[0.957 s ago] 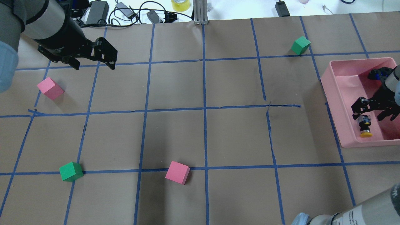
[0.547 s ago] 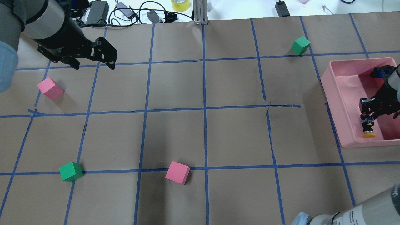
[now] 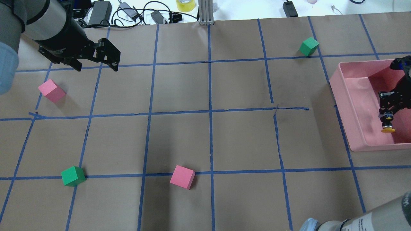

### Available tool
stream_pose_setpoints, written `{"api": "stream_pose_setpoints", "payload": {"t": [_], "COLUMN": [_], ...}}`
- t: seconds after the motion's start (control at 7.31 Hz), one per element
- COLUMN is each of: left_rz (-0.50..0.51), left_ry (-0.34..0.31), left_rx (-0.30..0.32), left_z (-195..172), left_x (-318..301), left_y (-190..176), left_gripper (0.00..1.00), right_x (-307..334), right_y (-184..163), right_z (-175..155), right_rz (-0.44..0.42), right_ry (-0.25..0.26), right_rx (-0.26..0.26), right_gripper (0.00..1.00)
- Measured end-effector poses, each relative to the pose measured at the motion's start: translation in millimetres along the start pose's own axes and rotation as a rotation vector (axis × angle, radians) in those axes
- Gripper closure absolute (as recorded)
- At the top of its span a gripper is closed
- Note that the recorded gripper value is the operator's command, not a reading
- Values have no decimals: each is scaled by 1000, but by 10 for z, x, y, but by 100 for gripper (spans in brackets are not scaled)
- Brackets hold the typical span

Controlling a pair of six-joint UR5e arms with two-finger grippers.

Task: Align button upright
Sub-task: 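Lower the right gripper and grasp the yellow button switch in the bin, then lift the switch out of the bin and set it on the table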

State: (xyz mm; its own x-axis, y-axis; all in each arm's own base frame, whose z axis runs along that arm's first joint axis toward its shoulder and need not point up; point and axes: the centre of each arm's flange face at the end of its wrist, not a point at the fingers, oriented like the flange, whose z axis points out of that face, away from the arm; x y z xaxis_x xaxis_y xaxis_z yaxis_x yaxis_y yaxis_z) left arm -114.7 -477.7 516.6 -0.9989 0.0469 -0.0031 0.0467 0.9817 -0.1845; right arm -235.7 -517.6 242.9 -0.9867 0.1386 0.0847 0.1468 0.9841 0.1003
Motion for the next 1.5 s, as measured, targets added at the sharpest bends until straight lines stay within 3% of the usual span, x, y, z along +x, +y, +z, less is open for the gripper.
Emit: {"api": "stream_pose_setpoints", "payload": {"t": [0.27,0.96,1.5], "left_rz": [0,0,-1], "left_ry": [0,0,1], "left_rx": [0,1,0], "left_z": [3,-4,-2], "left_x": [1,1,2], "left_y": [-1,1,-3], "left_gripper": [0,0,0], "right_x": [37,-23,-1428], "right_y": [-3,-202,-505], "right_z": [-301,-982,-1437], "right_rz": [5,-16,-35], "right_ry": [5,-8,7], "right_rx": [21,8,7], "right_gripper": [100,100,100]}}
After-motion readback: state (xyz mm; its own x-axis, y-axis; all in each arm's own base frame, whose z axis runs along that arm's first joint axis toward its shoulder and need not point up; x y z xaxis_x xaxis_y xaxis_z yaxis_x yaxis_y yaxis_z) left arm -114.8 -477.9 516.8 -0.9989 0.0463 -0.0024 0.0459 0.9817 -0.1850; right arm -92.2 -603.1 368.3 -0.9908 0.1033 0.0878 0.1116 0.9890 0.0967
